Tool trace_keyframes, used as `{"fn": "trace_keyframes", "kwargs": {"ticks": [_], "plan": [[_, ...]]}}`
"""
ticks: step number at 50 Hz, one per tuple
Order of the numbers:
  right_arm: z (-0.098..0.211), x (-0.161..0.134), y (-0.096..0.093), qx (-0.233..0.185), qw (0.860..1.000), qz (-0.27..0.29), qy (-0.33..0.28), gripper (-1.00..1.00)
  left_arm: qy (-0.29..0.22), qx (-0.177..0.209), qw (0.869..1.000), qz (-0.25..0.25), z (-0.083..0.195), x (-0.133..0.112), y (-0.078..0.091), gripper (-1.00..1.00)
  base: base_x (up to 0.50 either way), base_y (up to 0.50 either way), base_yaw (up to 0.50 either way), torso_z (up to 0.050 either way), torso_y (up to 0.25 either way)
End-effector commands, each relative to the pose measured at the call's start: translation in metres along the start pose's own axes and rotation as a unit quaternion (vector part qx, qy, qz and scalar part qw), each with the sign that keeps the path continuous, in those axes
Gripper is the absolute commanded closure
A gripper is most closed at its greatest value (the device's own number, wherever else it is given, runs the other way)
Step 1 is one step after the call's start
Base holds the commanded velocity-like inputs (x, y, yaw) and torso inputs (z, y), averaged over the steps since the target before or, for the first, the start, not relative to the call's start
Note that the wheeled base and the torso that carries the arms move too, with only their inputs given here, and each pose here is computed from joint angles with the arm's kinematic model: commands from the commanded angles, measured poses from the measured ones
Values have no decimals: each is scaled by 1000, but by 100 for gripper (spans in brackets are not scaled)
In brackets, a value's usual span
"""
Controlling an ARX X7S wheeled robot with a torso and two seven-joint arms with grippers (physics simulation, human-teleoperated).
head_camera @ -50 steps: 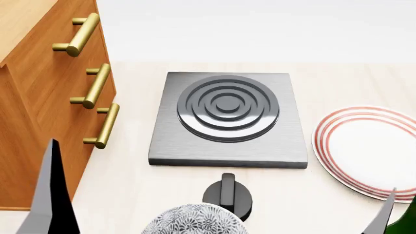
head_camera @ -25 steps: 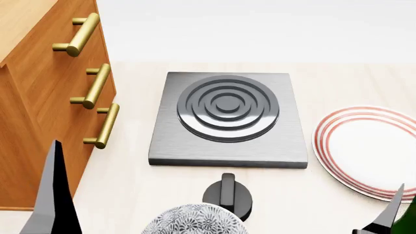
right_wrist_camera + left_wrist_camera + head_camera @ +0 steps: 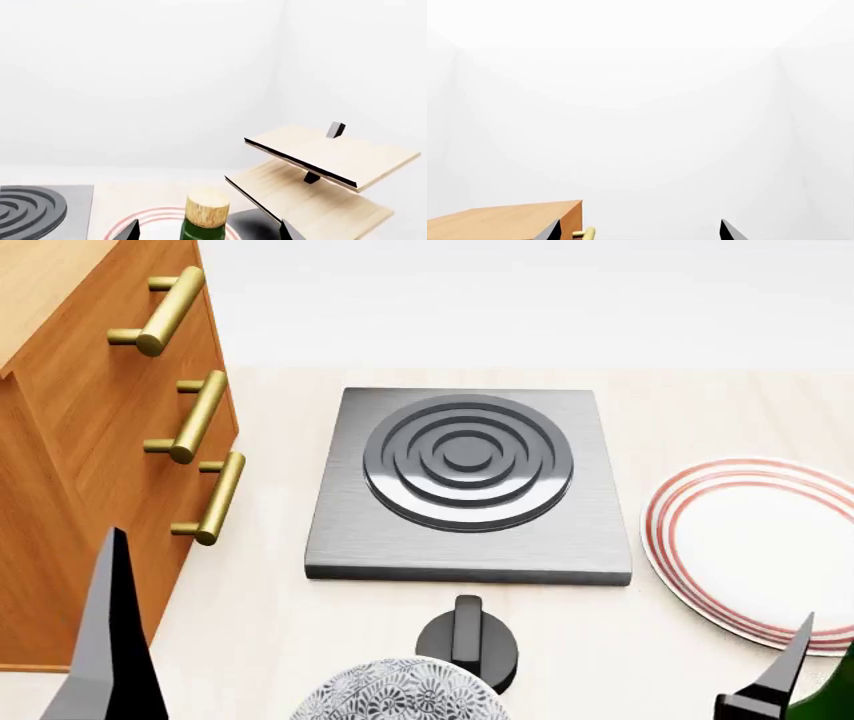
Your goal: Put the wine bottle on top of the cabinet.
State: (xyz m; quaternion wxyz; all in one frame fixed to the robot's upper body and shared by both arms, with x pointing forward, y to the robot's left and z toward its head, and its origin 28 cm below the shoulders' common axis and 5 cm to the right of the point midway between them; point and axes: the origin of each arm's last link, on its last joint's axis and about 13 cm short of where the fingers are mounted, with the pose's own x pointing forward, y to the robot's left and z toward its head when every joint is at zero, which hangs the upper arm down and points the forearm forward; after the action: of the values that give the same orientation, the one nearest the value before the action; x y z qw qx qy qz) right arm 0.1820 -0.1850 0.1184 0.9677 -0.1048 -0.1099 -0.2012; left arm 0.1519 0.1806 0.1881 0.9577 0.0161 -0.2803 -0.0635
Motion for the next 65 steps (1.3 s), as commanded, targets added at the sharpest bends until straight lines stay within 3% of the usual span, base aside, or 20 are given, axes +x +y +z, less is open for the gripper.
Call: {"fn": "trace_keyframes", "kwargs": {"ticks": [1, 34, 47, 48, 65], "plan": [[-6, 6, 1, 3, 1000, -2, 11, -100, 1, 0, 1000, 0, 0, 0, 0, -100, 0, 0, 0, 0, 0], [-16, 27, 3, -11, 999, -3, 30, -100, 3, 0, 1000, 0, -1, -1, 0, -100, 0, 0, 0, 0, 0], [-15, 25, 1, 7, 1000, -8, 27, -100, 5, 0, 1000, -2, -3, -1, -1, -100, 0, 0, 0, 0, 0], [-16, 25, 0, 8, 1000, -10, 28, 100, 5, 0, 1000, -2, -3, -1, -1, -100, 0, 0, 0, 0, 0], [-16, 25, 1, 8, 1000, -8, 27, 100, 7, 0, 1000, -3, -3, -1, -2, -100, 0, 0, 0, 0, 0]]}}
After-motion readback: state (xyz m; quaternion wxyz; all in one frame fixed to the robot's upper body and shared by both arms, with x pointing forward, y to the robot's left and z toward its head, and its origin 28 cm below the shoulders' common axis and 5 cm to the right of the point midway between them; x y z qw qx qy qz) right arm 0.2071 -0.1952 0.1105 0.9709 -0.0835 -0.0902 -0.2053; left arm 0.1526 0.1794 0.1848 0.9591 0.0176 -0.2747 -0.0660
